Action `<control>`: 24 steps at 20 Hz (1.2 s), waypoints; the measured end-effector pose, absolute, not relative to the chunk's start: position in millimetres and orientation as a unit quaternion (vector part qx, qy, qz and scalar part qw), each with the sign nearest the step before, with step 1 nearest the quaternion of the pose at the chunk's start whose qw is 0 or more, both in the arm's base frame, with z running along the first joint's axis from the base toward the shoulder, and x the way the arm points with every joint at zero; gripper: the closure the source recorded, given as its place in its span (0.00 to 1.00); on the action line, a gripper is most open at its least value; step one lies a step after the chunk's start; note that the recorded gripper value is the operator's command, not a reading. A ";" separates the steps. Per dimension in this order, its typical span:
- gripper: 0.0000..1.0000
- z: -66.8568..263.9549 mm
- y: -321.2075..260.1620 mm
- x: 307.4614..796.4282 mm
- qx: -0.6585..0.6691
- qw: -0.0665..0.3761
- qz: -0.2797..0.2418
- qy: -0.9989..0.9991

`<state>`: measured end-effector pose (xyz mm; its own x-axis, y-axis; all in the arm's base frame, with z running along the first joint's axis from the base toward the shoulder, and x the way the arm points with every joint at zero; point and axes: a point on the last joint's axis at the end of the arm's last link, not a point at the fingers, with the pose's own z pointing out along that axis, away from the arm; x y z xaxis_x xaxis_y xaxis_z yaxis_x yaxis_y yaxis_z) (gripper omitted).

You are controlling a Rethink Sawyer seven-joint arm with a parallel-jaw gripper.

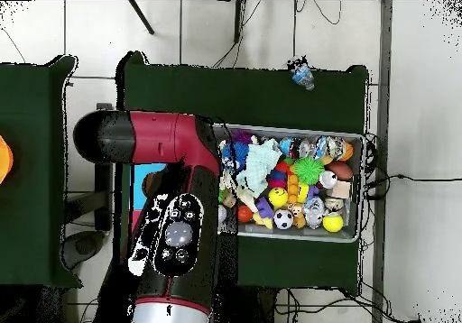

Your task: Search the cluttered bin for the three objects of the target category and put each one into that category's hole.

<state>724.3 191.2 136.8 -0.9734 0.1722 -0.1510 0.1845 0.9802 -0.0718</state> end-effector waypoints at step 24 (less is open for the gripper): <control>1.00 105.7 214.2 712.6 0.070 0.067 -0.048 0.994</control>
